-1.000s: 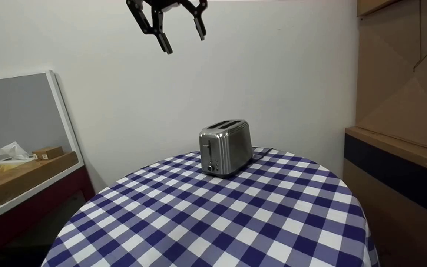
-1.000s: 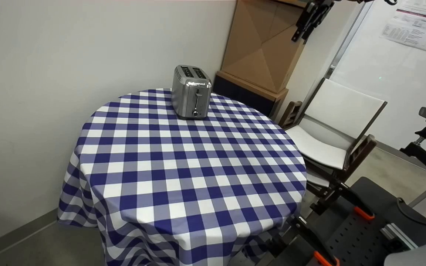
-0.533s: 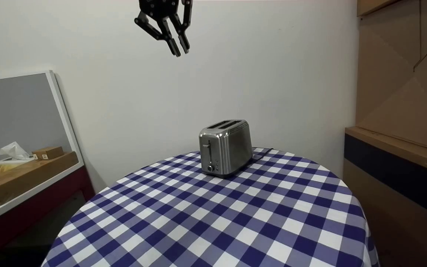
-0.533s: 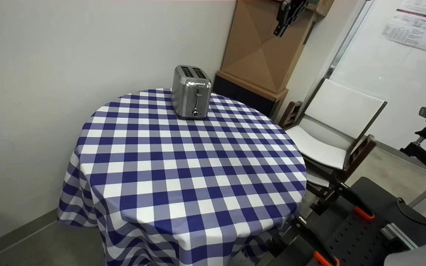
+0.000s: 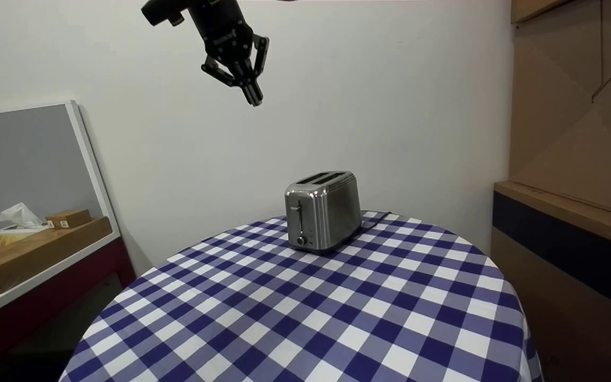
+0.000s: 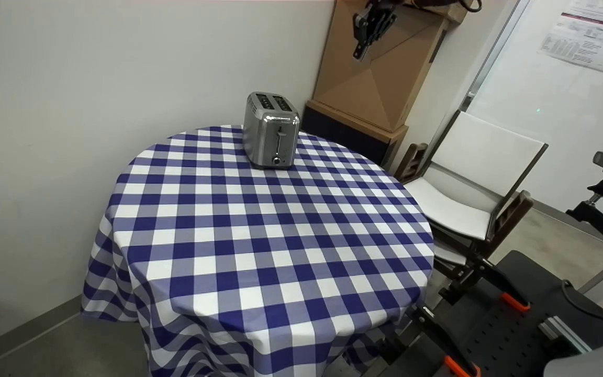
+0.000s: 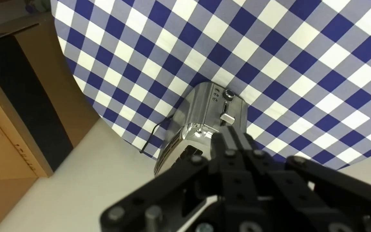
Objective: Turn on and off the toaster
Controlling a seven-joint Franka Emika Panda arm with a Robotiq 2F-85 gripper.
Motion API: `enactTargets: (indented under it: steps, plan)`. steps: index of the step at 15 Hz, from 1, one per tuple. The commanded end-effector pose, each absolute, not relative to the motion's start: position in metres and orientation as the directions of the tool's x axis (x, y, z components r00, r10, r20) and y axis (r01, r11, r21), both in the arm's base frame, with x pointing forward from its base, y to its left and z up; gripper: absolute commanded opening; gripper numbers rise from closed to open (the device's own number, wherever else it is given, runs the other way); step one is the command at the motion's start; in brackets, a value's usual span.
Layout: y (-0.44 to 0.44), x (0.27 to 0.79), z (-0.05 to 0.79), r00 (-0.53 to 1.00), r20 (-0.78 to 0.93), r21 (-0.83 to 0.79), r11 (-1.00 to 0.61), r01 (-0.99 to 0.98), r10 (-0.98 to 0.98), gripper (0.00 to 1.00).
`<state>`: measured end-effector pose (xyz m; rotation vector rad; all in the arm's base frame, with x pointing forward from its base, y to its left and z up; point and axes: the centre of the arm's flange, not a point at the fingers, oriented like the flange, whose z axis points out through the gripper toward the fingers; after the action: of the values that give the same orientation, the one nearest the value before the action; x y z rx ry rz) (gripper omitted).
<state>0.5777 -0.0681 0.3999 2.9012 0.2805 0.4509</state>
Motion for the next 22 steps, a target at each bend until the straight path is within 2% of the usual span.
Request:
enactTargets:
  steps: [1, 9, 10, 22]
  plan:
    - [-0.068, 0.612, 0.386, 0.945, 0.263, 0.214, -0.967, 0.140, 0.195, 0.00]
    - [-0.072, 0.646, 0.356, 0.959, 0.217, 0.184, -0.973, 0.142, 0.181, 0.00]
    - [-0.070, 0.627, 0.356, 0.954, 0.230, 0.188, -0.971, 0.148, 0.190, 0.01]
    - [-0.068, 0.645, 0.336, 0.959, 0.222, 0.188, -0.973, 0.136, 0.177, 0.00]
